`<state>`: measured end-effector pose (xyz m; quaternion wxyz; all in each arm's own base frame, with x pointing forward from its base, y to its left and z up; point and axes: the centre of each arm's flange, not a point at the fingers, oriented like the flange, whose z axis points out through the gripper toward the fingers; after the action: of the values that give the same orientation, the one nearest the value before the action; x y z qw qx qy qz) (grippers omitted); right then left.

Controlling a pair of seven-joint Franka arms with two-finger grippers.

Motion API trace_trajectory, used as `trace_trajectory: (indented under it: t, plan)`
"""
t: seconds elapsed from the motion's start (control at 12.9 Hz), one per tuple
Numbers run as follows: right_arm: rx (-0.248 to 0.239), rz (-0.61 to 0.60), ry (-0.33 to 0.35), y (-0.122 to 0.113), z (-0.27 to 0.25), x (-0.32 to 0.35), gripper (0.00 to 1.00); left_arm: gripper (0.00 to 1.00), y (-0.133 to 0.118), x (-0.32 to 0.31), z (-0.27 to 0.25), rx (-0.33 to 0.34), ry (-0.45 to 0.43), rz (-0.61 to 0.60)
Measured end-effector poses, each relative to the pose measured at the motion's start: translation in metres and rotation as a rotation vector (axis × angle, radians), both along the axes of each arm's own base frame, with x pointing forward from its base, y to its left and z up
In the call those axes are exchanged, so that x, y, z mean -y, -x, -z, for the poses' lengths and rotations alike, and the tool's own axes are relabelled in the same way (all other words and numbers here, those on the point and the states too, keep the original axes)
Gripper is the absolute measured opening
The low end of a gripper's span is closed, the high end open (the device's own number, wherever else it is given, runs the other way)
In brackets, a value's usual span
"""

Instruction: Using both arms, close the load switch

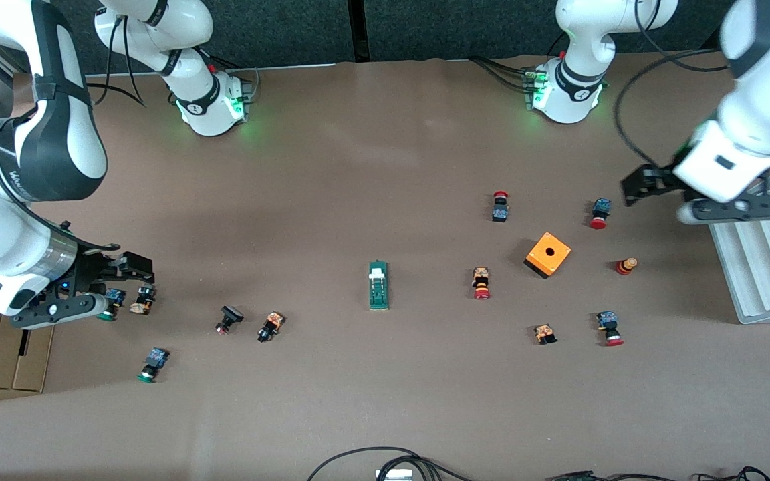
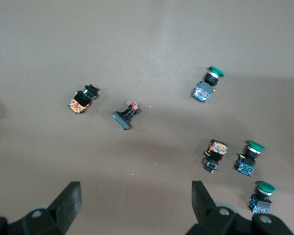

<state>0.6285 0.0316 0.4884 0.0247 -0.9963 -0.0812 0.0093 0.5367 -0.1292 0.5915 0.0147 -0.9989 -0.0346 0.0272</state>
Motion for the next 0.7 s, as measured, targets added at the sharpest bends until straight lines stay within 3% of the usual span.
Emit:
trace_trajectory:
  t: [0.31, 0.7]
  plan:
    - [-0.001, 0.006, 0.001, 0.0, 0.0, 0.004, 1.0, 1.0, 0.018, 0.102, 0.003, 0.073, 0.03, -0.038]
    - [-0.004, 0.028, 0.002, -0.001, 0.002, 0.017, 1.0, 1.0, 0.026, 0.224, 0.056, 0.144, 0.158, -0.115]
